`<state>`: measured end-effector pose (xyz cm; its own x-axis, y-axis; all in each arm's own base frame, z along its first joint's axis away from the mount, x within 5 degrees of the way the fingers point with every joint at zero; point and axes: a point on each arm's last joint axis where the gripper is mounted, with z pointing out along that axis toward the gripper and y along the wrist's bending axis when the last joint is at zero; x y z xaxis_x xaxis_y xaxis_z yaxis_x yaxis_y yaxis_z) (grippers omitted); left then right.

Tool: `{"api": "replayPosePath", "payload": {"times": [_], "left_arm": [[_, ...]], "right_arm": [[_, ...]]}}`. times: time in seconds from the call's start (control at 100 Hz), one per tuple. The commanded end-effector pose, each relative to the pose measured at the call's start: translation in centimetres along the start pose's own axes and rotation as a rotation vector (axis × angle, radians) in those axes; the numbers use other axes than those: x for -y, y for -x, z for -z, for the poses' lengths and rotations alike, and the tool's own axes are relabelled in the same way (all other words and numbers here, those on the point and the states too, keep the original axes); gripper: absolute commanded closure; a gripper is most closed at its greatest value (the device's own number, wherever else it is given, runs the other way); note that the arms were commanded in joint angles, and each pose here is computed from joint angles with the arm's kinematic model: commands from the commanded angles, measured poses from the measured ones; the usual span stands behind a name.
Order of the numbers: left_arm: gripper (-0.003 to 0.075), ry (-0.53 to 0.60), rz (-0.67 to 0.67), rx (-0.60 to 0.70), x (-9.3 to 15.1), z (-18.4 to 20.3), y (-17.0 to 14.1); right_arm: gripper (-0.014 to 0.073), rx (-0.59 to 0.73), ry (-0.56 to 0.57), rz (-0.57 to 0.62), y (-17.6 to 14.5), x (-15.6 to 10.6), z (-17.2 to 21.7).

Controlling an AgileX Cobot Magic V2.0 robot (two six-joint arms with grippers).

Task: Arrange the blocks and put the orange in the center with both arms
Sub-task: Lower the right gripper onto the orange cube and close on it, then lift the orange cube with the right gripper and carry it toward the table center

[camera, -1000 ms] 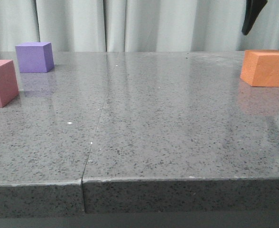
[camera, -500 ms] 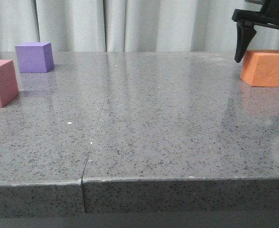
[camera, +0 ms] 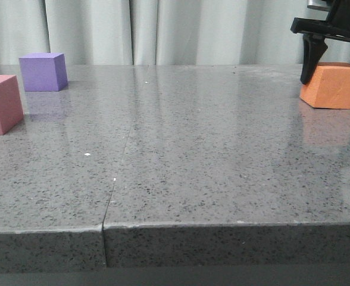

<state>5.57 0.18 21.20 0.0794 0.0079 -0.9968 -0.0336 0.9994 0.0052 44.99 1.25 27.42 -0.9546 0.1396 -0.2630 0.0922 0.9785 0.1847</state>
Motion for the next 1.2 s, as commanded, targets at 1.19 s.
{"api": "replayPosePath", "payload": {"times": [1.19], "left_arm": [[0.0741, 0.003, 0.012, 0.064, 0.0, 0.1, -0.5]], "right_arm": [[0.0268, -0.010, 0.273, 0.112, -4.0, -20.2, 2.1]]}}
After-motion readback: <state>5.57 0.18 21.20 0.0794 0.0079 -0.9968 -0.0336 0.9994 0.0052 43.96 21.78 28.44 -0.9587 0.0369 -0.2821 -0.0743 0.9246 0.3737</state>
